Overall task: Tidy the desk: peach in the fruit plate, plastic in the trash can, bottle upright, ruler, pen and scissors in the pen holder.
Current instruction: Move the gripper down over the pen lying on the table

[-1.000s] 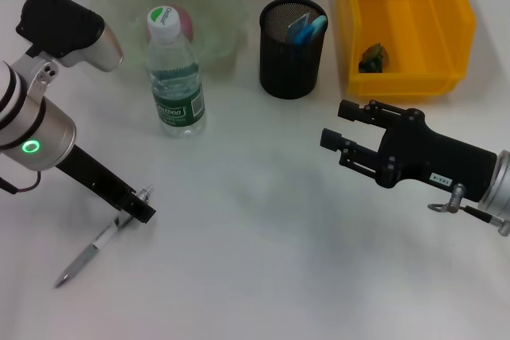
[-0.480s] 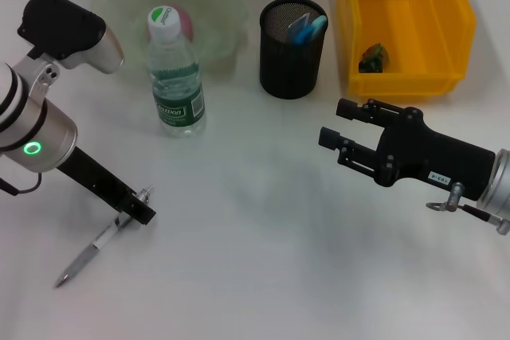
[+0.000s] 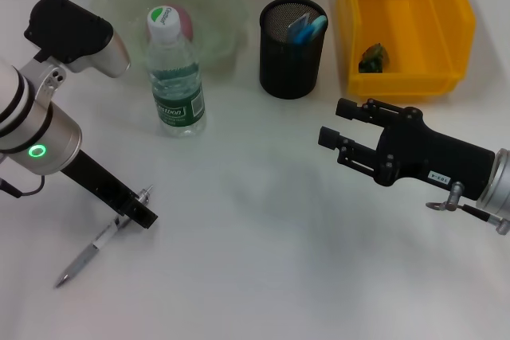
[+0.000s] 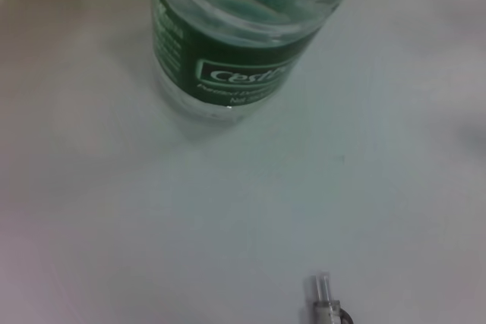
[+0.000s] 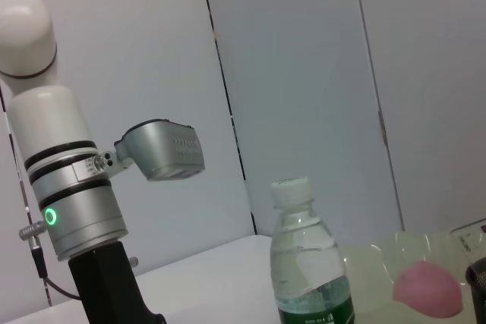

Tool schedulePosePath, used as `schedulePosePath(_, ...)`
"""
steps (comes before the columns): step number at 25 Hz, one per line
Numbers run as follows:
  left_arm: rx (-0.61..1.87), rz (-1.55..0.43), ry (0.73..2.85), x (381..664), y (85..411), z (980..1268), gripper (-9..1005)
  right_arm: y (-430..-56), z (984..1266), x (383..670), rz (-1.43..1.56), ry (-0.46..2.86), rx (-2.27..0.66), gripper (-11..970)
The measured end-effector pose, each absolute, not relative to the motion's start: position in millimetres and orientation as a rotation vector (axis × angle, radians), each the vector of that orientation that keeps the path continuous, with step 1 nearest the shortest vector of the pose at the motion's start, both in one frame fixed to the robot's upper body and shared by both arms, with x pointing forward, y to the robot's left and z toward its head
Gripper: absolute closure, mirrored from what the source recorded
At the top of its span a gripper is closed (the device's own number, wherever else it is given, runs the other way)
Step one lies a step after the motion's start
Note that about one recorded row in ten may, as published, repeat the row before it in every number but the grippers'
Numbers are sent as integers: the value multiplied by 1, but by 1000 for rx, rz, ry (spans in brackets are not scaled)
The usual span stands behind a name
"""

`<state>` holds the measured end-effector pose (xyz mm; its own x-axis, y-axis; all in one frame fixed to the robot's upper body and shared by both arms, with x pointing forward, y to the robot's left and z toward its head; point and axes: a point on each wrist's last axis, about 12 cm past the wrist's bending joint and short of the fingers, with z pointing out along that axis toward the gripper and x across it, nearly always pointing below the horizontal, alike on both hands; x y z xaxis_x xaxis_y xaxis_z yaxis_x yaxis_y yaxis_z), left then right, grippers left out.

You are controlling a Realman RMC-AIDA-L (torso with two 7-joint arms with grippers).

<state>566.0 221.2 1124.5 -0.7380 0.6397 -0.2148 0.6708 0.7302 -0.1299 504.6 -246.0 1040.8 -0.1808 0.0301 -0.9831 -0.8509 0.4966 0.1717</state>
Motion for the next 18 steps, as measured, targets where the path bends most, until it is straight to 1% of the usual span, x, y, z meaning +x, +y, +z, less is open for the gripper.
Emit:
schedulePosePath(15,1066,-290,2778,566,221,1123,216,-247,1042,506,922,1552,-723,396)
schedulePosePath(18,1081,-272,2780,565,220,1122,246,-247,1042,506,922,1551,-724,396)
